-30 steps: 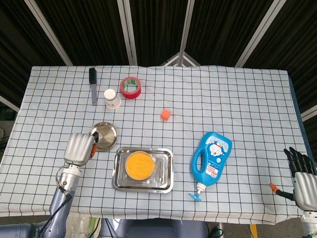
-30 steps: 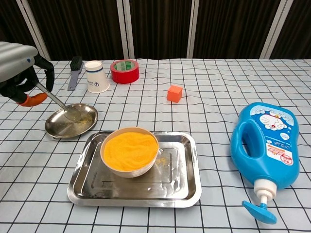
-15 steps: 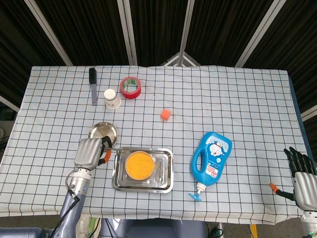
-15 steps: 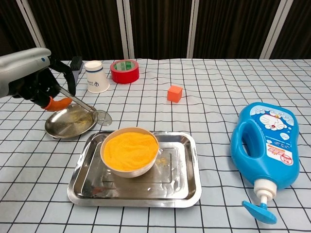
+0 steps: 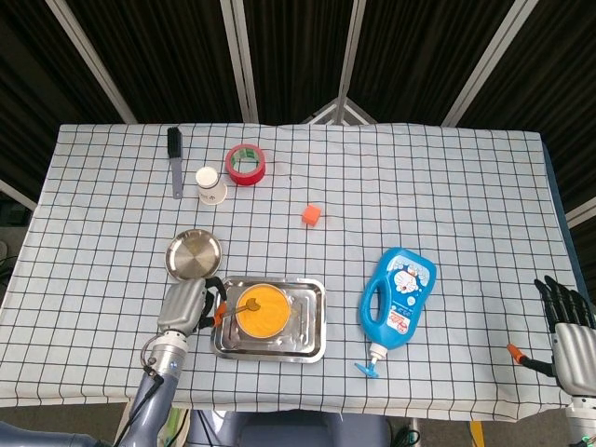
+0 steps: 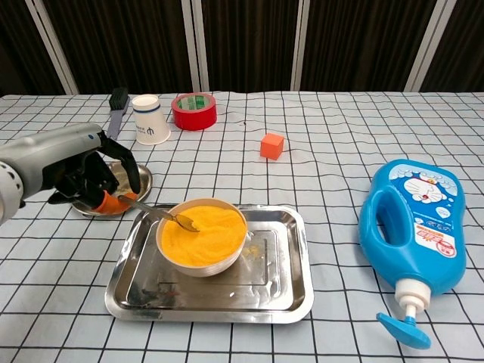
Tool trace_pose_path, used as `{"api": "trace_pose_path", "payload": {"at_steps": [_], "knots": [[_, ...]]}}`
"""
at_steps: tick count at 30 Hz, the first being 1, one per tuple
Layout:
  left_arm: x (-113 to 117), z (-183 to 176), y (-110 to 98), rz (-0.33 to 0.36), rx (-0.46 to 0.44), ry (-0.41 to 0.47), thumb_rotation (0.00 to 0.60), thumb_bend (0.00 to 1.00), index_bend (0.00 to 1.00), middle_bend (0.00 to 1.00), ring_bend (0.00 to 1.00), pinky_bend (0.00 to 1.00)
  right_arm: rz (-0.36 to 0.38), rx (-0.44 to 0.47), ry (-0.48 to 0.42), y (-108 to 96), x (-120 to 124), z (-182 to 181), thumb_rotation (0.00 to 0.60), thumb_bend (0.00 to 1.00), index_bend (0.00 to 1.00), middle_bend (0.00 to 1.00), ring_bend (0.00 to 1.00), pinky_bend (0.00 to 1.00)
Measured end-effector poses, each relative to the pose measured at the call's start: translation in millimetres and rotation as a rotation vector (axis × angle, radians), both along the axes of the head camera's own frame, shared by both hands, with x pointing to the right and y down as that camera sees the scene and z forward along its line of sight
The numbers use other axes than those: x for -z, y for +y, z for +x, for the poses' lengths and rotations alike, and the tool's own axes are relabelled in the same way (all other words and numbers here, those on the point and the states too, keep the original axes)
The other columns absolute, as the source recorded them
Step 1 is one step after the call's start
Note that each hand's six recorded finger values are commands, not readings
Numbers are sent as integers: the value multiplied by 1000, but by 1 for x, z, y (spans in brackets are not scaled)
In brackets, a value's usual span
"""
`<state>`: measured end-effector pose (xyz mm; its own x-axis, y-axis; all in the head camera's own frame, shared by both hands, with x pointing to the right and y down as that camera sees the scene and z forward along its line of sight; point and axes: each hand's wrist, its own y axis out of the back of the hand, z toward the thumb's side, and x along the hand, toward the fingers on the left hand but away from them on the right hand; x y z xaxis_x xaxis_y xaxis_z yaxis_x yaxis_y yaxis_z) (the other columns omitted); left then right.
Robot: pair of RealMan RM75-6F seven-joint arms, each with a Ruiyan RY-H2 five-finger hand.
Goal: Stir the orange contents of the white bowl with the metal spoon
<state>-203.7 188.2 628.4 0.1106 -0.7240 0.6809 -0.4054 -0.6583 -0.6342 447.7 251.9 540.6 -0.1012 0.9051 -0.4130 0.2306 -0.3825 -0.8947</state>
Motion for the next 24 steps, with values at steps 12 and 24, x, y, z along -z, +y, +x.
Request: {"api": "trace_pose_path", "payload": {"at_steps": [12,24], "knots": [[0,7,4,-17,19,40,600,624,659,834,836,897,1,0,-2,0,0,0,600,202,0,0,0,0],[0,-17,2,-16,11,12,600,281,490,659,781,886,-1,1,1,0,0,-1,600,202,0,0,0,0]]}}
